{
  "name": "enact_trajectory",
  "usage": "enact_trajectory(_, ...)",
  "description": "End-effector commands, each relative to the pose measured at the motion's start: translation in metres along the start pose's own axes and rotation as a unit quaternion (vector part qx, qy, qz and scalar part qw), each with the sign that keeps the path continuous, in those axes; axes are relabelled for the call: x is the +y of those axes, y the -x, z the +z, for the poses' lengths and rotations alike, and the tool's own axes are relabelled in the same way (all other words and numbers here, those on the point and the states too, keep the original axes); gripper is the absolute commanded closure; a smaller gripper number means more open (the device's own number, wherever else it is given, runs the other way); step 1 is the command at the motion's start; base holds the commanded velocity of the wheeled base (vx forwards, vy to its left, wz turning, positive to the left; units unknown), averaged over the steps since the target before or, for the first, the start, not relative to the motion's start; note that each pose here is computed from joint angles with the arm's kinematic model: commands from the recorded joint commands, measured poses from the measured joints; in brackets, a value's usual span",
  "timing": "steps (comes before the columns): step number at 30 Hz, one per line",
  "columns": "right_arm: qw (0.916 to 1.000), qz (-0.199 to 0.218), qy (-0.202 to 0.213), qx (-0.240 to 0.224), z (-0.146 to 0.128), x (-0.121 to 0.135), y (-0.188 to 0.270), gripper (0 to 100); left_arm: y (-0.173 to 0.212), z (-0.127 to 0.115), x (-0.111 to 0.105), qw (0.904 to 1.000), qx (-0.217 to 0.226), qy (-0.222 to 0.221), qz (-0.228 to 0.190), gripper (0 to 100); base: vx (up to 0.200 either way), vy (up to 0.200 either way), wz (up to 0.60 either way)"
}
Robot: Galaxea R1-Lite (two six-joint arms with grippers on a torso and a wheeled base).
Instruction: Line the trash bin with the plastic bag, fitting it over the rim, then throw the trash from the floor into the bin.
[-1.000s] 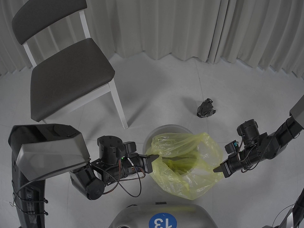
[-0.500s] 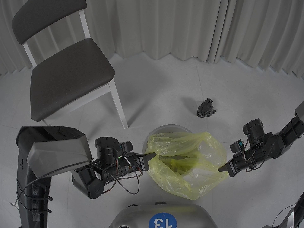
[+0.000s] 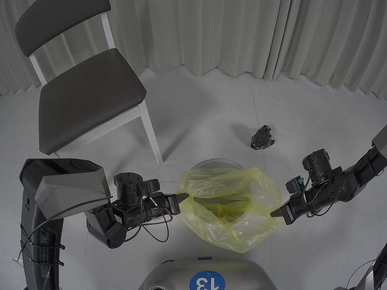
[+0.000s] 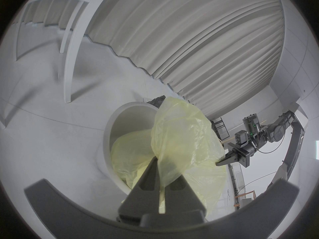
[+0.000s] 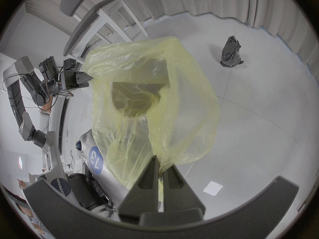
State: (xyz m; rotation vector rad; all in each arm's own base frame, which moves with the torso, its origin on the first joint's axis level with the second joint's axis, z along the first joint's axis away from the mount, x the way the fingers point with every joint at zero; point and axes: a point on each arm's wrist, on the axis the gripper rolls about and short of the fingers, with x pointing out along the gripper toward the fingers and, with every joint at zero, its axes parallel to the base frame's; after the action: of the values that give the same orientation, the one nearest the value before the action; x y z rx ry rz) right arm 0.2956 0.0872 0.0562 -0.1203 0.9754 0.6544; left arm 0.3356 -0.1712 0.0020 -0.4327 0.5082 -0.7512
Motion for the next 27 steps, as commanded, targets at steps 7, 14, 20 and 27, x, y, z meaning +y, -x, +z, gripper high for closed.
enact_trajectory(7, 0.9996, 0.014, 0.023, 0.002, 0.007, 0.014, -0.017, 100, 0.013, 0.012, 0.021, 0.9988, 0.016, -0.018, 0.042, 100, 0.000, 0.000, 0.00)
enact_trajectory(14, 0.9998, 0.008, 0.021, -0.002, 0.007, 0.009, -0.033, 100, 0.004, 0.007, 0.029, 0.9987, 0.019, -0.017, 0.045, 100, 0.000, 0.000, 0.00)
enact_trajectory(20, 0.9999, -0.005, 0.013, -0.004, 0.010, 0.001, -0.043, 100, -0.005, 0.001, 0.023, 0.9989, 0.021, -0.020, 0.037, 100, 0.000, 0.000, 0.00)
enact_trajectory(27, 0.9990, -0.032, -0.021, -0.024, 0.010, -0.028, -0.029, 100, -0.013, -0.003, 0.008, 0.9985, 0.009, -0.032, 0.043, 100, 0.000, 0.000, 0.00)
